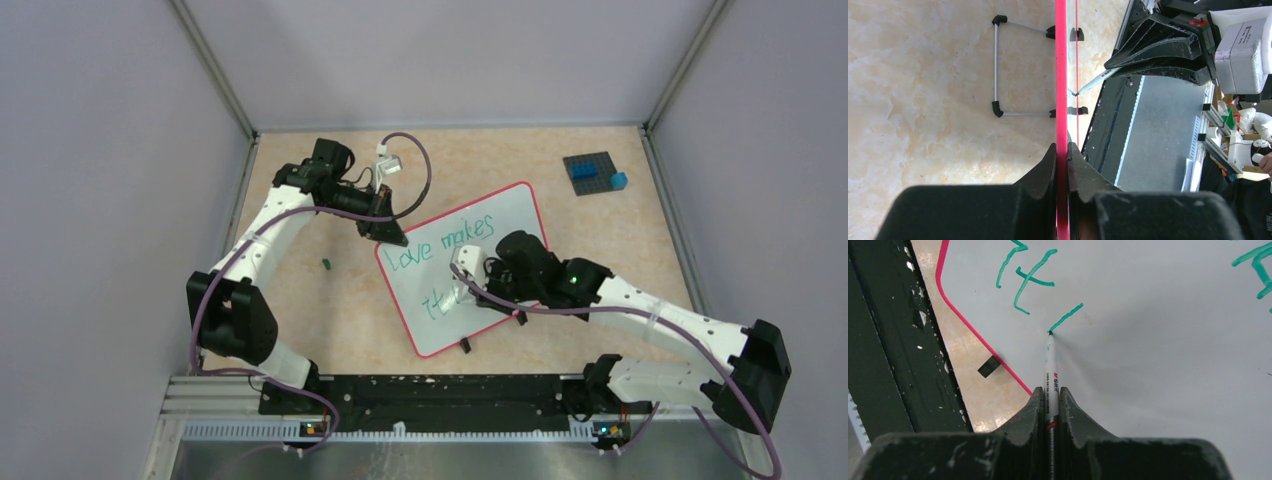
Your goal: Write a sentence on the whiteboard
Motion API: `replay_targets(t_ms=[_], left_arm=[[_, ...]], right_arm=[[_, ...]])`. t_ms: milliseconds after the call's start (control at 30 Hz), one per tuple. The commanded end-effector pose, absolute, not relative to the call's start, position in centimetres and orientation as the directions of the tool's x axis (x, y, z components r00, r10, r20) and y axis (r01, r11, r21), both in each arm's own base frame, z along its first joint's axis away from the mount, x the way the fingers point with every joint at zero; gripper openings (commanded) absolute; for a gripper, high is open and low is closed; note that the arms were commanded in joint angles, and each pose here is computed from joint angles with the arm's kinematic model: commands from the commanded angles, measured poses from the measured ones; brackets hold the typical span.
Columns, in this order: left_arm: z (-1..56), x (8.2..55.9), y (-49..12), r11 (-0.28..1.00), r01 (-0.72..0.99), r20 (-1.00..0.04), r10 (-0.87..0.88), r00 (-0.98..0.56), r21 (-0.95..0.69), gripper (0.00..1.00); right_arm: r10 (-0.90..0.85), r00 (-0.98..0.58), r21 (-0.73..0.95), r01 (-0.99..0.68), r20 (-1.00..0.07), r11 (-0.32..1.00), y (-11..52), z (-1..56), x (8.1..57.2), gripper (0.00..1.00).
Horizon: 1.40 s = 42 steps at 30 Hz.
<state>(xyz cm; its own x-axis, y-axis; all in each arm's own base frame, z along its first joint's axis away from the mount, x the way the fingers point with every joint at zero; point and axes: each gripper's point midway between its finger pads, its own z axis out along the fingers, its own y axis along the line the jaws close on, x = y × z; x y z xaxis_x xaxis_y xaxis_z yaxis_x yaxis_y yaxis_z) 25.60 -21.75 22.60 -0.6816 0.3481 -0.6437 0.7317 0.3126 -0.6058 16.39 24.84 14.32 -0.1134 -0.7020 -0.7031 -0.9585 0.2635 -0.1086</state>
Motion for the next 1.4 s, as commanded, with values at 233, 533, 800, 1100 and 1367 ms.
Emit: replay_targets(t_ms=[233, 533, 800, 1100, 1367], left_arm=[[22.8, 25.6, -21.7, 0.310, 0.754, -0.667, 0.353, -0.657, -0.579, 0.00], [22.8, 25.8, -21.8, 0.309, 0.751, -0.664, 0.351, -0.660, -0.583, 0.00], [22.9, 25.7, -21.7, 0.312, 0.755, -0.668, 0.352, -0.655, -0.576, 0.00], [22.8, 25.8, -21.8, 0.312, 0.751, -0.664, 0.353, -0.660, -0.581, 0.00], [22.8, 25.9, -21.8, 0.313, 0.750, -0.663, 0.352, -0.661, -0.582, 0.00]], right_arm=[[-0.609, -0.109, -0.164, -0.912, -0.786, 0.375, 25.5, 18.4, 19.7, 0.00], [-0.593, -0.103, -0.158, -0.915, -0.798, 0.371, 25.7, 19.3, 19.7, 0.00], [-0.628, -0.123, -0.172, -0.905, -0.768, 0.388, 24.4, 18.3, 19.9, 0.00], [-0.678, -0.142, -0.126, -0.936, -0.721, 0.330, 23.5, 15.7, 18.1, 0.00], [-0.683, -0.131, -0.079, -0.961, -0.719, 0.267, 25.0, 14.9, 16.9, 0.00]])
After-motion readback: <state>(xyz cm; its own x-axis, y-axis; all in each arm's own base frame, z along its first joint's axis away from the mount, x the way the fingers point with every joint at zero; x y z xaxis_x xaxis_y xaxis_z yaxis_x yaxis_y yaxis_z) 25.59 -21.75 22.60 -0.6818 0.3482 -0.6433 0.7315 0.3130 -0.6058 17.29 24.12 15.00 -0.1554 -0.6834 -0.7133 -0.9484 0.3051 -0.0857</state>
